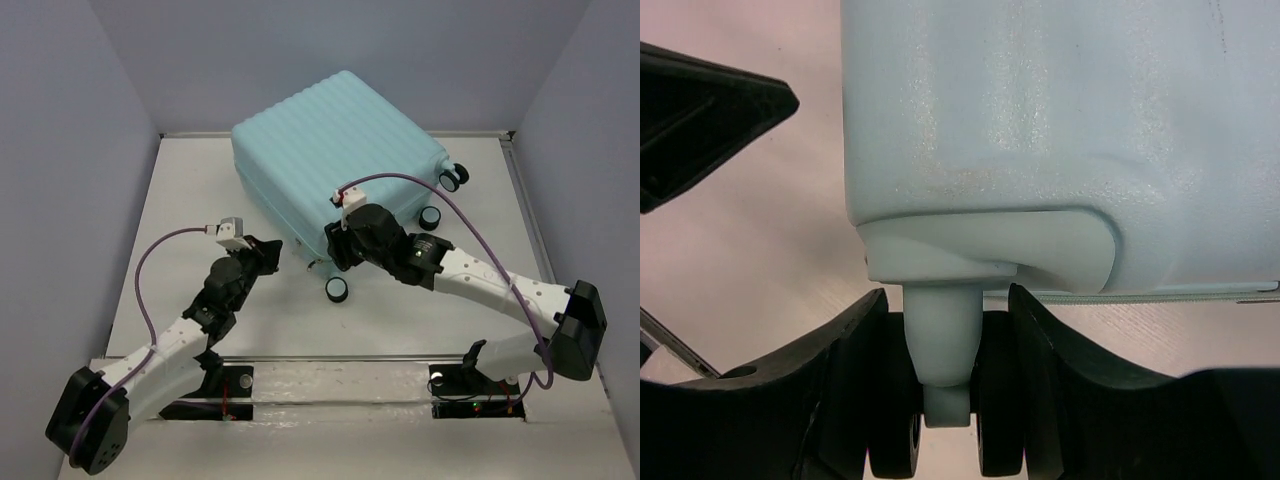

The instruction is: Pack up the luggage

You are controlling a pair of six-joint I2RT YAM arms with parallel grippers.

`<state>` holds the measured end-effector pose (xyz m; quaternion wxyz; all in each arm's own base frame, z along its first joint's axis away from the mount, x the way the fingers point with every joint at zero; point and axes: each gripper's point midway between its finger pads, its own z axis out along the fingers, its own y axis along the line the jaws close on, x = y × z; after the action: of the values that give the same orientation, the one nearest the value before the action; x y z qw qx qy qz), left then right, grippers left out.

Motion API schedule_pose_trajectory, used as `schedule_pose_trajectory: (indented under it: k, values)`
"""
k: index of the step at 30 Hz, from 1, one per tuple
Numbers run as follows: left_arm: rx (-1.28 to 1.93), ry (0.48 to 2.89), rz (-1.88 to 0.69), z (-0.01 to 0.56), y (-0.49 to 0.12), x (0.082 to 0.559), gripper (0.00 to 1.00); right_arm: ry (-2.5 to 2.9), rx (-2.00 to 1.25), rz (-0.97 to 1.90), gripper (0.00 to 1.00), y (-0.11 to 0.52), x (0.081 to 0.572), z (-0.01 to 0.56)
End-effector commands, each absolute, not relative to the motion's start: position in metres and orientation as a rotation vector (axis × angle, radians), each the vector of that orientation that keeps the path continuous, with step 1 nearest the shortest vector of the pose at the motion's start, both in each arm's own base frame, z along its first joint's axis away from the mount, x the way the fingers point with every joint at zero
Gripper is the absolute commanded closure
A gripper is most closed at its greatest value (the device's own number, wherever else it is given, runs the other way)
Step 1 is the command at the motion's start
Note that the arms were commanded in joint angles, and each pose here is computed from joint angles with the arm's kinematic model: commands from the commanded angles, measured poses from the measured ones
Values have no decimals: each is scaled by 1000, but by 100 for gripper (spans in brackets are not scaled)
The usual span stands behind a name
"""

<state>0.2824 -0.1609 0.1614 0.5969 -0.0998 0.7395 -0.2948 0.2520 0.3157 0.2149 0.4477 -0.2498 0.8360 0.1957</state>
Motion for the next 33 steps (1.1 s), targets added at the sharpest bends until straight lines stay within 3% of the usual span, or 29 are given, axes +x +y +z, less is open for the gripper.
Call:
schedule_pose_trajectory:
  k: [1,2,5,6,9,13,19,33]
  values:
    - [-135,1577,-968,204,-189,258,94,2144,-697,474,93,318,239,186]
    - [-50,1577,-1053,206,-200,242,94,2141,-694,468,93,318,240,187]
    - [84,1601,-1122,200,-212,220,72,2138,-693,470,93,318,240,187]
    - [116,1601,-1122,196,-213,216,57,2139,-689,461,93,317,241,186]
    - [188,1645,-1126,177,-218,205,43,2136,-683,443,93,315,243,186]
    - [269,1664,-1103,167,-232,197,32,2141,-669,431,93,309,245,184]
    - [347,1685,-1020,166,-251,209,27,2144,-658,434,93,304,241,183]
    - [372,1742,-825,158,-263,254,29,2145,-681,460,93,307,237,182]
